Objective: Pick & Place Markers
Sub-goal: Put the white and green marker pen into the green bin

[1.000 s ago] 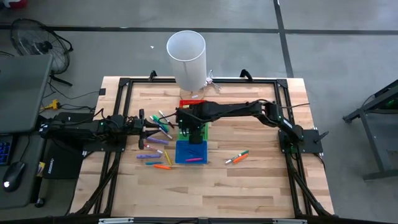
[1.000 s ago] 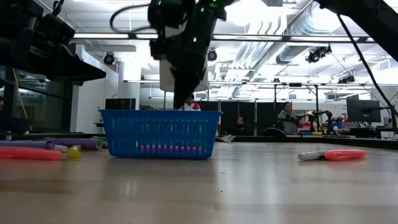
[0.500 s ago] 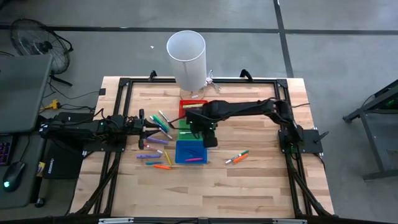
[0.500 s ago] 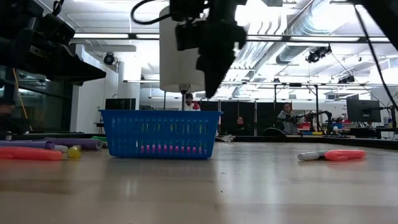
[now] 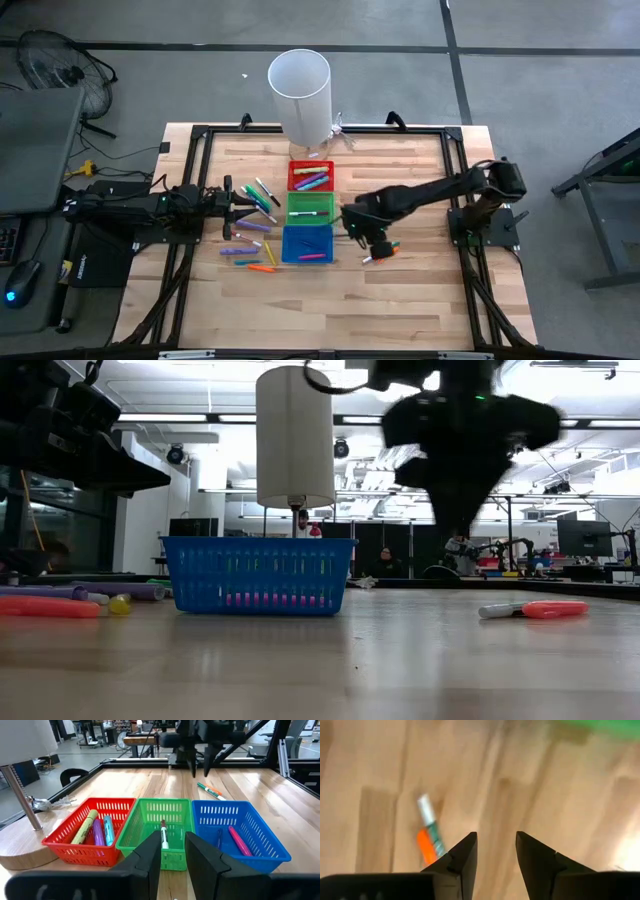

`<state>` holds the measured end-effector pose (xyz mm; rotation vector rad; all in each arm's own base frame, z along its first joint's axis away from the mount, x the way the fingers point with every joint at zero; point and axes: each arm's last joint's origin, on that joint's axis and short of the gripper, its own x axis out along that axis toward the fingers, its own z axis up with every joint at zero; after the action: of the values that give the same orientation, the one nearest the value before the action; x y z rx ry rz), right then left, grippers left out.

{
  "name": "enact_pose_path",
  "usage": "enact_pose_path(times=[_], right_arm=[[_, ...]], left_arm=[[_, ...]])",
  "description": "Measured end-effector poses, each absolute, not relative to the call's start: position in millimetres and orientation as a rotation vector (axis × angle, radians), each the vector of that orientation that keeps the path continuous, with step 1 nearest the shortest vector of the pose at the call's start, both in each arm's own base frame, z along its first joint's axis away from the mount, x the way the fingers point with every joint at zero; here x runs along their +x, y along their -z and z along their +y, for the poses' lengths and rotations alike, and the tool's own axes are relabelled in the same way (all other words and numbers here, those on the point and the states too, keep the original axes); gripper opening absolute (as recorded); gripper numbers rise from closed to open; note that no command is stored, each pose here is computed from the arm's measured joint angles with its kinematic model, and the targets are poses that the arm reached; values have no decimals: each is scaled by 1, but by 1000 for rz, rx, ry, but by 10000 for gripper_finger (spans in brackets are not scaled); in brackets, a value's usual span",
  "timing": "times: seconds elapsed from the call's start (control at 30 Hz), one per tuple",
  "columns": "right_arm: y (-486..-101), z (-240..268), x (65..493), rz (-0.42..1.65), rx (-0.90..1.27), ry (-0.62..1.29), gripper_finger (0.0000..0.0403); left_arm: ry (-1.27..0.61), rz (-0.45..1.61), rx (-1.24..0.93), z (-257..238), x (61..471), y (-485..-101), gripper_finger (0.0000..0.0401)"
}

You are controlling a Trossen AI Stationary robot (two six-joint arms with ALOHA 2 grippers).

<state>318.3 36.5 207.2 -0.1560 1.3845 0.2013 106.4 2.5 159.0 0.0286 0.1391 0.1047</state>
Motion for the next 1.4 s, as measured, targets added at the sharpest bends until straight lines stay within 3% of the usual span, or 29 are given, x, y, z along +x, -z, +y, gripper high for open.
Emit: enact_pose_path(times=[0.27, 0.47, 1.4], right_arm=[[-191, 68, 306, 1362, -256, -381, 124], [-186, 75, 309, 1316, -254, -345, 124], [-129, 99, 319, 1455, -280, -321, 124]], left_arm=[[-105, 139, 29, 3, 106, -159, 85], [-104, 139, 29, 3, 106, -159, 85], [-104, 139, 29, 3, 106, -159, 85]])
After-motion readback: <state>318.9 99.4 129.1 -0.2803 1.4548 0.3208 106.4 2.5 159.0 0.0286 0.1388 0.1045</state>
